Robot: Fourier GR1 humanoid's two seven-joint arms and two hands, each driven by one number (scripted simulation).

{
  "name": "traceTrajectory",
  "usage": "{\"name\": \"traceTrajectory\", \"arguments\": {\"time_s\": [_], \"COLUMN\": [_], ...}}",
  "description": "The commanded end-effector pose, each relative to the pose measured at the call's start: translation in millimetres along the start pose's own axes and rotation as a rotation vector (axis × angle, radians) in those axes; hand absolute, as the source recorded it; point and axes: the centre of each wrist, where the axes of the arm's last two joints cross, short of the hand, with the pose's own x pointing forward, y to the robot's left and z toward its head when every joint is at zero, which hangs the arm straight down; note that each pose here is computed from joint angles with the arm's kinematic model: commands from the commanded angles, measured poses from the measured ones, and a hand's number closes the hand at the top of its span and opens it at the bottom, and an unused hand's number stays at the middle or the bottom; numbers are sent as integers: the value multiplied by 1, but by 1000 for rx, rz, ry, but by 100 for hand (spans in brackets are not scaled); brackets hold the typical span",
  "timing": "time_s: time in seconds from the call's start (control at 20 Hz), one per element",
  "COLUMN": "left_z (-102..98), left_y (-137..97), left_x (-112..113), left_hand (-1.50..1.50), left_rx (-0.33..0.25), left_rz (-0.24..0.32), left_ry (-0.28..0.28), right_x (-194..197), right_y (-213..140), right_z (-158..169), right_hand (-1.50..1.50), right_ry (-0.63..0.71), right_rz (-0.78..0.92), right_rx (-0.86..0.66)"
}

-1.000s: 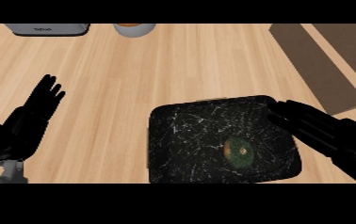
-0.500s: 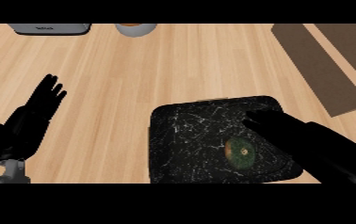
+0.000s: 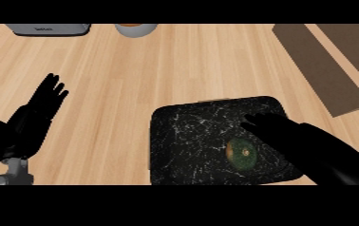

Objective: Pick the squash from the tray and place it in the cardboard box

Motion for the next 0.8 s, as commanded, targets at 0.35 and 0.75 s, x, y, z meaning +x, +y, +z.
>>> {"name": "traceTrajectory", "arguments": {"time_s": [0.35,0.75], "left_z": [8,-5], "left_y": [-5,7], "left_x": [18,11], "left_hand": [0,0], "left_rx": [6,9], "left_rz": [-2,-2], "left_ry": [-5,-1], "right_x": [4,23], "right_y": [20,16], "right_z": [-4,-20], "right_hand": [-150,-150], "right_ry": [-62,-11], "right_rz": [9,68], "right_rx": [-41,-17]}}
